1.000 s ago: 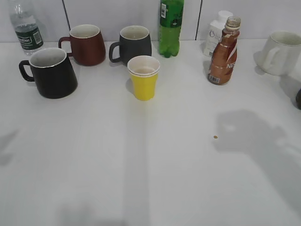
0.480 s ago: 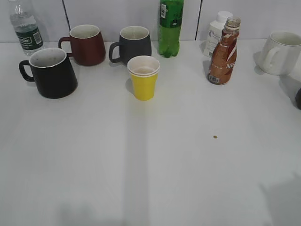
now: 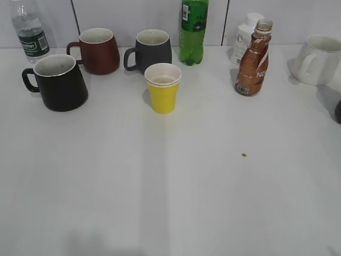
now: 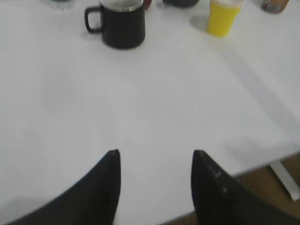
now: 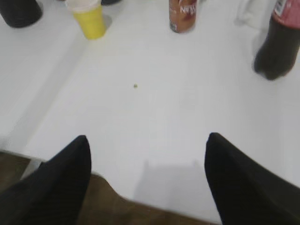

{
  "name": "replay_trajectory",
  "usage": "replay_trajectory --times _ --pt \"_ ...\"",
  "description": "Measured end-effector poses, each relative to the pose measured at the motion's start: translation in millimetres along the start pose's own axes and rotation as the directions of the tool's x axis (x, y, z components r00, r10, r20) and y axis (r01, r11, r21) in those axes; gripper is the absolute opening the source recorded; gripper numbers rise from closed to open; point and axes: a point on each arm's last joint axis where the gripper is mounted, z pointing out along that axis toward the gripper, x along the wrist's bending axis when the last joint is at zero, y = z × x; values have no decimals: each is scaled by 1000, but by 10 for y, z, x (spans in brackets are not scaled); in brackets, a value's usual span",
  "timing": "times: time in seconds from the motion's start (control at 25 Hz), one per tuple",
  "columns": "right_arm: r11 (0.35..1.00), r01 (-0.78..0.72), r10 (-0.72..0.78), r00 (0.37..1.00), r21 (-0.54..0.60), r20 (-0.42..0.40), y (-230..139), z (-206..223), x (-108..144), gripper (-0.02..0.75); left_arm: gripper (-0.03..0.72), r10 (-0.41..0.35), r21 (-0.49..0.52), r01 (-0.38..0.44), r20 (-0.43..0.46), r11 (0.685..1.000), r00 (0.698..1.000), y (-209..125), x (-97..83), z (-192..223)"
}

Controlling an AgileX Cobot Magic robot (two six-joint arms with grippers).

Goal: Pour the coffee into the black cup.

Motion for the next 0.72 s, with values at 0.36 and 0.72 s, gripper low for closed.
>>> replay_trajectory --times 0.36,0.72 --pt "999 20 -22 999 32 41 -99 128 -47 589 353 50 1 -50 44 999 998 -37 -42 82" --pt "999 20 -21 999 29 42 -95 128 -48 589 351 63 -39 -61 50 997 997 -33 -52 164"
